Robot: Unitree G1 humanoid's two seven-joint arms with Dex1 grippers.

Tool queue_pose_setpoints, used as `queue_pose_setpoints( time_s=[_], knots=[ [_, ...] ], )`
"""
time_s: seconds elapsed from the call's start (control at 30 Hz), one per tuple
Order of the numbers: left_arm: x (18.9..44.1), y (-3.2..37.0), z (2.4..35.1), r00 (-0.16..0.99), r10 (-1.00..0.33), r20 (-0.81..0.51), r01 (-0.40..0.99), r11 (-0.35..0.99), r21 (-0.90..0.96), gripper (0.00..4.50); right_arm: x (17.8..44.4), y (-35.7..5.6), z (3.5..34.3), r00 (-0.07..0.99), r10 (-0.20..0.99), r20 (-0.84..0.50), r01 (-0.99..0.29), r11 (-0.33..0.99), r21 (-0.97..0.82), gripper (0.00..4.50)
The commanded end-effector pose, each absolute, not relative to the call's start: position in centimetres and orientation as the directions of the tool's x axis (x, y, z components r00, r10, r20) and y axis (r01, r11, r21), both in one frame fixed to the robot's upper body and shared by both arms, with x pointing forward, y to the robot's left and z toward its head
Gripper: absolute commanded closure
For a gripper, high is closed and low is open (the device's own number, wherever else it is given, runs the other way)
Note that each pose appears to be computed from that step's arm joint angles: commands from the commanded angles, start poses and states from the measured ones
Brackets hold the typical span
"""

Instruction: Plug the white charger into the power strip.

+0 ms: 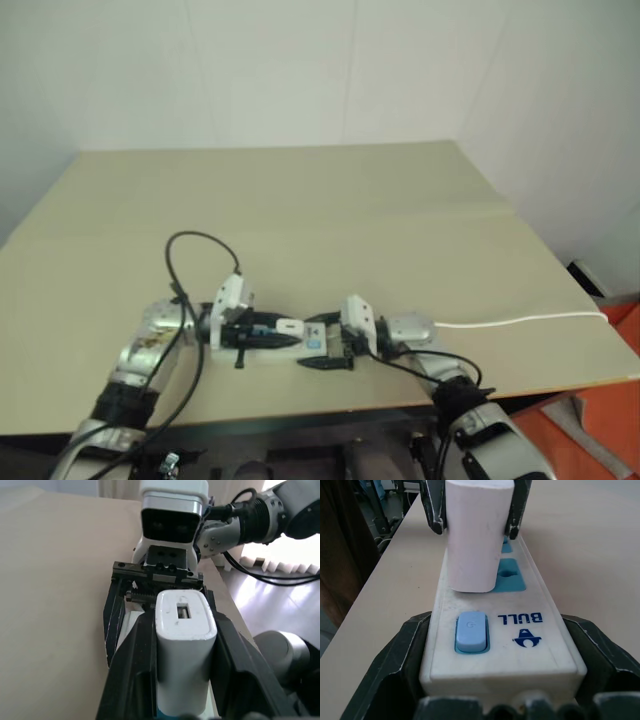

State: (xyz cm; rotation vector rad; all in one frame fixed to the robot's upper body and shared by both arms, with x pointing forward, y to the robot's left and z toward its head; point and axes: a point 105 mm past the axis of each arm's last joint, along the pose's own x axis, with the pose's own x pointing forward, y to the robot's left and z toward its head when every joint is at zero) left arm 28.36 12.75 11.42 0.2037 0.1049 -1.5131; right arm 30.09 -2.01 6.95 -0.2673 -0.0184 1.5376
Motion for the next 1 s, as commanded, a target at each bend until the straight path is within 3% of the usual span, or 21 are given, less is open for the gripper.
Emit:
queue_pose_setpoints(
  time_s=[0.03,0.47,1.0],
  knots=[
    [28.6,16.6,8.5,0.138,-0.919,-0.37,0.989,0.15,-0.002,3.49,30.0,-3.2,5.1,0.055,0.973,-0.224,-0.992,0.027,-0.125,1.08],
    [28.2,17.7,7.2,0.147,-0.884,-0.444,0.985,0.174,-0.02,3.49,30.0,-3.3,5.0,0.06,0.972,-0.225,-0.992,0.032,-0.124,1.08],
    [28.4,14.0,6.6,0.092,-0.886,-0.455,0.992,0.121,-0.035,3.49,30.0,-3.3,5.0,0.07,0.971,-0.229,-0.991,0.041,-0.129,1.08]
  ],
)
